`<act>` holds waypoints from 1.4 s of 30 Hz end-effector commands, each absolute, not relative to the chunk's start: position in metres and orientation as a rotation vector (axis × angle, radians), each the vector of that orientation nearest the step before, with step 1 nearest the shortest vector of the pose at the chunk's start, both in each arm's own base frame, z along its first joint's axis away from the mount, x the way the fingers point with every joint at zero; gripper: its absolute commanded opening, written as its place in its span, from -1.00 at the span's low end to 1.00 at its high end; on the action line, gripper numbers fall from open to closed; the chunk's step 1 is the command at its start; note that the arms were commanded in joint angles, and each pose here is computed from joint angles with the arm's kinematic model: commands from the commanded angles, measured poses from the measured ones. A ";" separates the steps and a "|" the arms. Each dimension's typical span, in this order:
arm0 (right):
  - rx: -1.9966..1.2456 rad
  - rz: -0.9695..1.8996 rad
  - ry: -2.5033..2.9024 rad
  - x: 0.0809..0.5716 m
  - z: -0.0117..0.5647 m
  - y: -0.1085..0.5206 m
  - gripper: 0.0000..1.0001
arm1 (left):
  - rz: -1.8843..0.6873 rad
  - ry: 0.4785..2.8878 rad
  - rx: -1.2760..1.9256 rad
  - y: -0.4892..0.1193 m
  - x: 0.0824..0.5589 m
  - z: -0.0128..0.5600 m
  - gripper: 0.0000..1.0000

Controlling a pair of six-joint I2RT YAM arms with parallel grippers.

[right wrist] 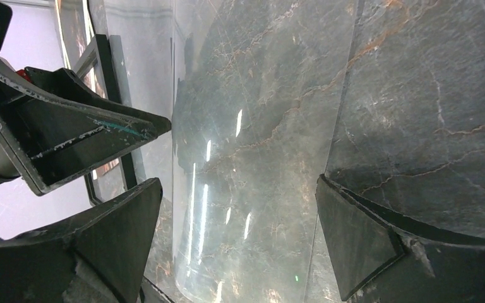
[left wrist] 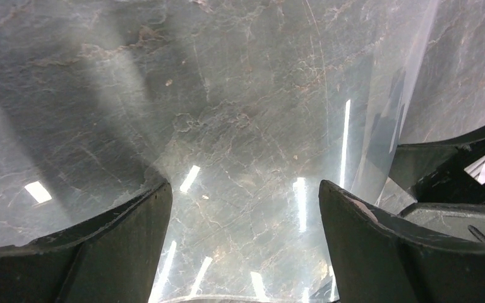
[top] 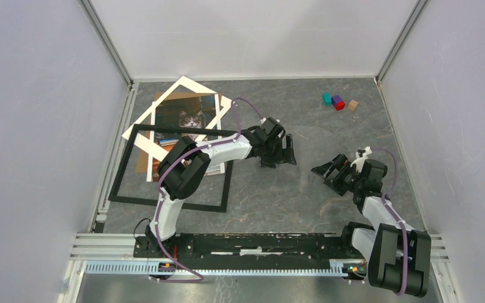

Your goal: Put the photo into the frame

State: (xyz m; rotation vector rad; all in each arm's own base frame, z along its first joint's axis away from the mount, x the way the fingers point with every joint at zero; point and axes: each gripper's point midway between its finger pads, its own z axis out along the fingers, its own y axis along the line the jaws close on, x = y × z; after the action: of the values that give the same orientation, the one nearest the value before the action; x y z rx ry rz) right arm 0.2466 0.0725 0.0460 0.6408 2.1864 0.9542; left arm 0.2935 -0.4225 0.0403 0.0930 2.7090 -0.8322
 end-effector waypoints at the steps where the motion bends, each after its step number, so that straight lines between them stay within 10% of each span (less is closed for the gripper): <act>1: 0.644 0.866 2.254 0.245 0.034 0.063 0.96 | -0.825 2.779 0.278 -0.415 0.265 0.016 0.86; 23: 0.614 0.830 2.359 0.232 0.010 0.056 0.96 | -0.954 2.340 0.743 -0.417 0.260 0.135 0.89; 42: 0.486 0.779 2.493 0.217 0.001 0.073 0.96 | -0.706 2.766 -0.053 -0.359 0.308 0.014 0.86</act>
State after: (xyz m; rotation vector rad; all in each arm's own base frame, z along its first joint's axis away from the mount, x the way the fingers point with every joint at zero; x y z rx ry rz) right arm 0.2473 0.0703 0.0384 0.3683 2.3297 0.8396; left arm 0.3316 -0.3584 0.0401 0.0991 2.6487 -0.7111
